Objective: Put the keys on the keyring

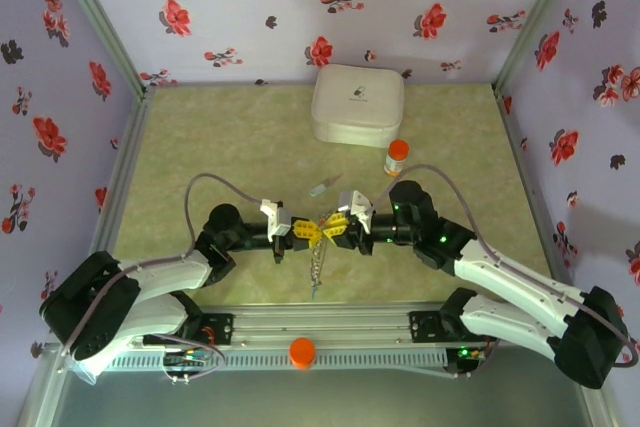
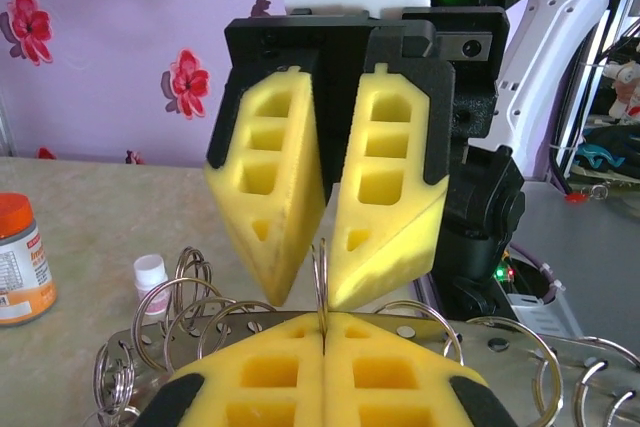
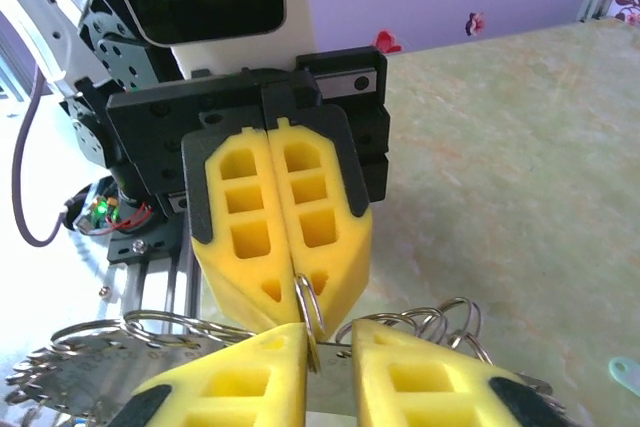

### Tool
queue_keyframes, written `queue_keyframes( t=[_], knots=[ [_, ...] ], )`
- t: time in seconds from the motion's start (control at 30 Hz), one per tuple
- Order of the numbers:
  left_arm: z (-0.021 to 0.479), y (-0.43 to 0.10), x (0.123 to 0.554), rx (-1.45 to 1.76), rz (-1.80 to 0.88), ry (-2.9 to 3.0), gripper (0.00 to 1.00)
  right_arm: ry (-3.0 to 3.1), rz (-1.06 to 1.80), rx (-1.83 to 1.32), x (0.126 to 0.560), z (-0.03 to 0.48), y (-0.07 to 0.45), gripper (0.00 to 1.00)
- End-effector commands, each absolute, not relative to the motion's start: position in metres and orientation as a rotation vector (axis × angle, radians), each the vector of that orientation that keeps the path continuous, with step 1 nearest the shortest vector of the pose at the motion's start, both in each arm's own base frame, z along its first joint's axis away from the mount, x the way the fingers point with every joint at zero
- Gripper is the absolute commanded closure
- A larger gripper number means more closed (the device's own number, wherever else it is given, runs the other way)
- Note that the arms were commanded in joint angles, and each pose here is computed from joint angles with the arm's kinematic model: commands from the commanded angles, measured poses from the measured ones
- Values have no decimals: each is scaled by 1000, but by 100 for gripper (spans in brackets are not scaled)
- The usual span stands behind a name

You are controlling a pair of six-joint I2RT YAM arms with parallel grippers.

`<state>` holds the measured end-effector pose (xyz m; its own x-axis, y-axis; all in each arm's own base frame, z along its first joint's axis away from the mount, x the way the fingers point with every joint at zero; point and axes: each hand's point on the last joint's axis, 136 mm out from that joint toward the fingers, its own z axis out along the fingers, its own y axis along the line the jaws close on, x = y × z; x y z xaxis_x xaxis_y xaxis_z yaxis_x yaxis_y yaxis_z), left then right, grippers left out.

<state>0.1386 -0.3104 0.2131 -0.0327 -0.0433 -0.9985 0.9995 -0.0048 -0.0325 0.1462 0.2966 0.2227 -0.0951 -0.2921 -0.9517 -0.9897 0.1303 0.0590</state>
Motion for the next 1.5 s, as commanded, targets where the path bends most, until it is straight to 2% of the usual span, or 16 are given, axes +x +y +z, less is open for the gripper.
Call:
queue_keyframes(
  t=[0.0, 0.07, 0.13, 0.17, 0.23, 0.27, 0.33, 0.5, 0.63, 1.2, 1.47],
  knots=[
    [229, -310, 133, 1166, -1272, 1114, 100, 1504, 1042, -1299, 143, 228, 300, 86],
    [229, -311, 133, 1165, -1272, 1114, 100, 1501, 1047, -1305, 142, 228, 301, 90],
    [228, -311, 133, 1167, -1273, 1118, 100, 1496, 1054, -1309, 142, 230, 302, 100],
    [227, -311, 134, 1166, -1271, 1127, 99, 1490, 1055, -1309, 141, 232, 303, 100],
    [225, -311, 142, 1131, -1246, 1163, 63, 1505, 1051, -1311, 142, 235, 302, 100],
    [222, -309, 144, 1125, -1227, 1178, 54, 1518, 1041, -1322, 142, 238, 302, 100],
    [216, -307, 143, 1161, -1187, 1200, 51, 1569, 995, -1357, 143, 237, 297, 100],
    [194, -302, 138, 1376, -1029, 1320, 62, 1682, 847, -1518, 142, 231, 288, 100],
    [197, -298, 136, 1431, -981, 1314, 69, 1697, 712, -1672, 139, 224, 288, 100],
    [214, -308, 131, 1440, -1029, 1258, 78, 1670, 608, -1872, 134, 223, 312, 100],
    [213, -306, 128, 1450, -1026, 1251, 100, 1667, 613, -1864, 132, 224, 314, 100]
  ],
)
